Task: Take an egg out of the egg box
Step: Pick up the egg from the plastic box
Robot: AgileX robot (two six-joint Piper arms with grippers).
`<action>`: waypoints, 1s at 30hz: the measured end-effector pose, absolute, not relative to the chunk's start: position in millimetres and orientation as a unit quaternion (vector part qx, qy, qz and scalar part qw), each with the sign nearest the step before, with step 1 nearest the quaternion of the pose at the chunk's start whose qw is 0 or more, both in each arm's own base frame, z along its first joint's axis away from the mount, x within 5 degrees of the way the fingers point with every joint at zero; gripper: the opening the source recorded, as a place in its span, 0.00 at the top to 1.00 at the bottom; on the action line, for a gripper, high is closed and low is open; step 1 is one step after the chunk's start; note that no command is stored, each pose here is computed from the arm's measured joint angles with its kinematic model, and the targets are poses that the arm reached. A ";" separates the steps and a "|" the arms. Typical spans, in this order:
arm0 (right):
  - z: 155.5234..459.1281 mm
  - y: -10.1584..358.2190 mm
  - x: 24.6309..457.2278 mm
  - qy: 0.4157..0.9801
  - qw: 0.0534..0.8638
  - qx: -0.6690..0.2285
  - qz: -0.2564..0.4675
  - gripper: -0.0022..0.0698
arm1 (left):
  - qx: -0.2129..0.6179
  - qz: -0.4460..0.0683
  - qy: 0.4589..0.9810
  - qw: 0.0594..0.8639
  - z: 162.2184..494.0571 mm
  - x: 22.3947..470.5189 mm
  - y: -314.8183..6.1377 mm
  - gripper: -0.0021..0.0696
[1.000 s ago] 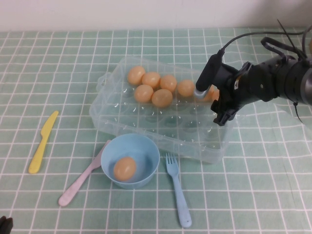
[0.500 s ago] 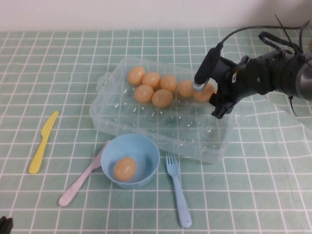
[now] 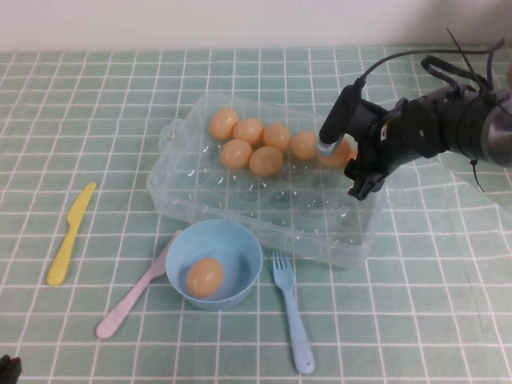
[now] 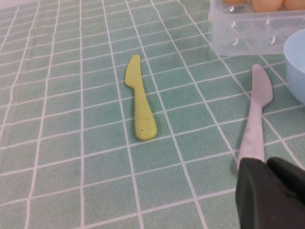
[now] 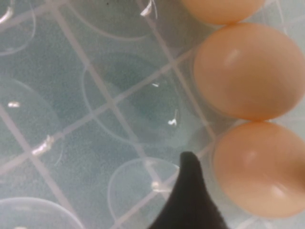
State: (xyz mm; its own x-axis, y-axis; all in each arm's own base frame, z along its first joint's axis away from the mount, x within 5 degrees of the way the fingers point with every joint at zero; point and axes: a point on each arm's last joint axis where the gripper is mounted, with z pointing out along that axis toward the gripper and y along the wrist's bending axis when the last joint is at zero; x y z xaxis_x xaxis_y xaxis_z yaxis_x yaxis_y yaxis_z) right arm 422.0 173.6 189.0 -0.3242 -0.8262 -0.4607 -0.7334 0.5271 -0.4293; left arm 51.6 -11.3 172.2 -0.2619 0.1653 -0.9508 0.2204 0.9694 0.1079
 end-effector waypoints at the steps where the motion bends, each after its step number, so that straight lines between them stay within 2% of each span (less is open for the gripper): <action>1: 189.0 173.6 422.0 0.811 0.326 -0.481 -0.071 0.34 | 0.121 -0.023 0.794 0.595 172.2 51.6 -11.3 0.97; 30: 185.4 171.7 424.6 0.812 0.324 -0.480 -0.073 0.42 | 0.121 -0.023 0.794 0.595 172.2 51.6 -11.3 0.97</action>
